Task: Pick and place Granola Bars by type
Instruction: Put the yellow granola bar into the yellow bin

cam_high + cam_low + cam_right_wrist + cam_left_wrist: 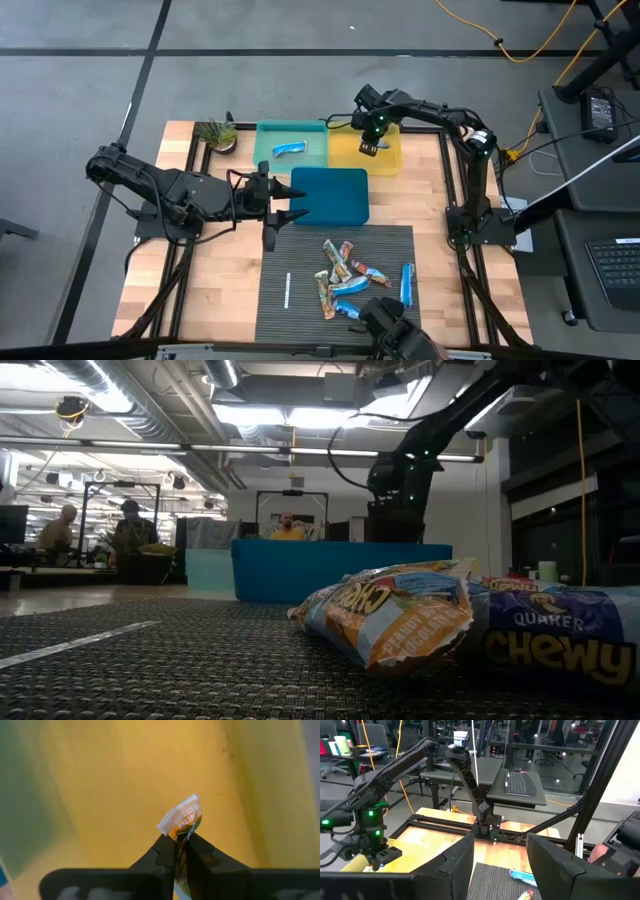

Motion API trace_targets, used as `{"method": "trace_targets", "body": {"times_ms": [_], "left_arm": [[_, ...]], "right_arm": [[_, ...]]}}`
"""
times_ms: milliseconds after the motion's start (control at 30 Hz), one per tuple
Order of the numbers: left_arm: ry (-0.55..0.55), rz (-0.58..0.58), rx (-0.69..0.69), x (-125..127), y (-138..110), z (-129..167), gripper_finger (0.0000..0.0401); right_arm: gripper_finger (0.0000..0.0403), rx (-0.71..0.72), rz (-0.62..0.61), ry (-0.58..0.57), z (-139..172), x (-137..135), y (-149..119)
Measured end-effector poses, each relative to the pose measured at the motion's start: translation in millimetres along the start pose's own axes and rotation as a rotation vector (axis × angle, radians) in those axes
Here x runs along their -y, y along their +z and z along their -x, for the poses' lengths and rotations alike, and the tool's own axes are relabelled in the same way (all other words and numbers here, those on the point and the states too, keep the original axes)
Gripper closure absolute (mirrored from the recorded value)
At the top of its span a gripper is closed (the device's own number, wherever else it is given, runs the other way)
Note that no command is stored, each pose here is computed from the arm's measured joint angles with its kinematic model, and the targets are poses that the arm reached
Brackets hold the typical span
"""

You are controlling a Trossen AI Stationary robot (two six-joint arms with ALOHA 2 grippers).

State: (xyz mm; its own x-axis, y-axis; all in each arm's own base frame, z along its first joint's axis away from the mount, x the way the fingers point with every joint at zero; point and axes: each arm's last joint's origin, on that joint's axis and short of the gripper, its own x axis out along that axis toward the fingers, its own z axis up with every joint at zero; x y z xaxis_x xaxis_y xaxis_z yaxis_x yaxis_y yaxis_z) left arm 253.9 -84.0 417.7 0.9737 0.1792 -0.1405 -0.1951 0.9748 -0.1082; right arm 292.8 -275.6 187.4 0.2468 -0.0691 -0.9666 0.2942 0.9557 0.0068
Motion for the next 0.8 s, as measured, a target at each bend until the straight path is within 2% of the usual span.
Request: {"method": "trace_targets", "body": {"times_ms": [367, 800], "left_arm": [[0.0, 0.002, 0.0, 0, 0, 0, 0.023], [0.0, 0.0, 0.0, 0, 0, 0, 0.0232]], "right_arm": [[0.0375, -0.07, -0.014, 0.035, -22, 1, -4], [0.0322, -0.087, -0.017, 0.044, -24, 1, -5]]}}
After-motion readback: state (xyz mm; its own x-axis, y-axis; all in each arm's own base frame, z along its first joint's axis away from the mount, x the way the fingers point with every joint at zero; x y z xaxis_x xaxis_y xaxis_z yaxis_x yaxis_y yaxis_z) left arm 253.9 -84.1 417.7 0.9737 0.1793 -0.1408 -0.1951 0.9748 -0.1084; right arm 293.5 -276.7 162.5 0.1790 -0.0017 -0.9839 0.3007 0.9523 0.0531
